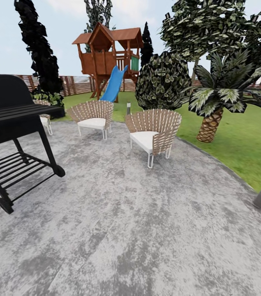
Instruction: Pick up the pesticide atomizer in the garden and spray insectifuge to fully cover both potted plants in the garden.
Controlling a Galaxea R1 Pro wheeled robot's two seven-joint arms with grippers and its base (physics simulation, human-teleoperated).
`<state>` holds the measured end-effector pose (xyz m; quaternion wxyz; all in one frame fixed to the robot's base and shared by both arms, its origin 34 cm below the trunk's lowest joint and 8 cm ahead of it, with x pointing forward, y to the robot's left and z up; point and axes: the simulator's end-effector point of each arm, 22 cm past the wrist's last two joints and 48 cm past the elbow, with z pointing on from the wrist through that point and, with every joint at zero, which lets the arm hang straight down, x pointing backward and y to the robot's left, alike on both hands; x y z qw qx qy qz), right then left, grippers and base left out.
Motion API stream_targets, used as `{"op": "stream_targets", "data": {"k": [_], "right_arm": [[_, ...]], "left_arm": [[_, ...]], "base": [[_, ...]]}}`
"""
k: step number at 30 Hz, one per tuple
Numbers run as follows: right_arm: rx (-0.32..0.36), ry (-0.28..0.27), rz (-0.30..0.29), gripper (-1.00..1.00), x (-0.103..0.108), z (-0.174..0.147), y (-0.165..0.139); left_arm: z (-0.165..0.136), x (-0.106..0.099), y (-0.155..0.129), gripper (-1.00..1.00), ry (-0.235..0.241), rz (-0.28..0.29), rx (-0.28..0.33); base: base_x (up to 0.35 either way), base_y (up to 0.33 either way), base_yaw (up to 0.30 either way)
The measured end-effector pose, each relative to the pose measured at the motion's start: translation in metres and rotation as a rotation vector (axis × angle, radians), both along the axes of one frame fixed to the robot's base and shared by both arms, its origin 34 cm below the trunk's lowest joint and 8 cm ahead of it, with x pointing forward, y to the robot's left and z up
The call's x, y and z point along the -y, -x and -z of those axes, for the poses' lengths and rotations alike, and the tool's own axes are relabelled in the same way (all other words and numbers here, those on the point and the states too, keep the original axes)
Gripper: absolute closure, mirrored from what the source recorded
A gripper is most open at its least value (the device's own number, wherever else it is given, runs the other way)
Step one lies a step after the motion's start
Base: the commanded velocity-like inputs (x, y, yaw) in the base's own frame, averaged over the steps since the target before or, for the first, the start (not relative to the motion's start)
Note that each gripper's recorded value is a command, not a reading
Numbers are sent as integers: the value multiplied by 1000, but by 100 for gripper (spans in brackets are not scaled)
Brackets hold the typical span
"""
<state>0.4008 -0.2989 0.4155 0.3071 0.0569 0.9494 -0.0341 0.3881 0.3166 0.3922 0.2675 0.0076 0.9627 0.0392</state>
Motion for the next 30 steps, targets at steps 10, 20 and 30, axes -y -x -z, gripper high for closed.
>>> {"op": "stream_targets", "data": {"k": [10, 20, 30], "right_arm": [[0, 0, 0, -100, 0, 20, 3], [1, 0, 0, -100, 0, 40, 6], [1, 0, -1, -100, 0, 60, 9]], "left_arm": [[20, 0, 3, -100, 0, 0, 0], [40, 0, 6, -100, 0, 0, 0], [60, 0, 9, -100, 0, 0, 1]], "base": [[0, 0, -300], [0, 0, -300], [0, 0, -300]]}}
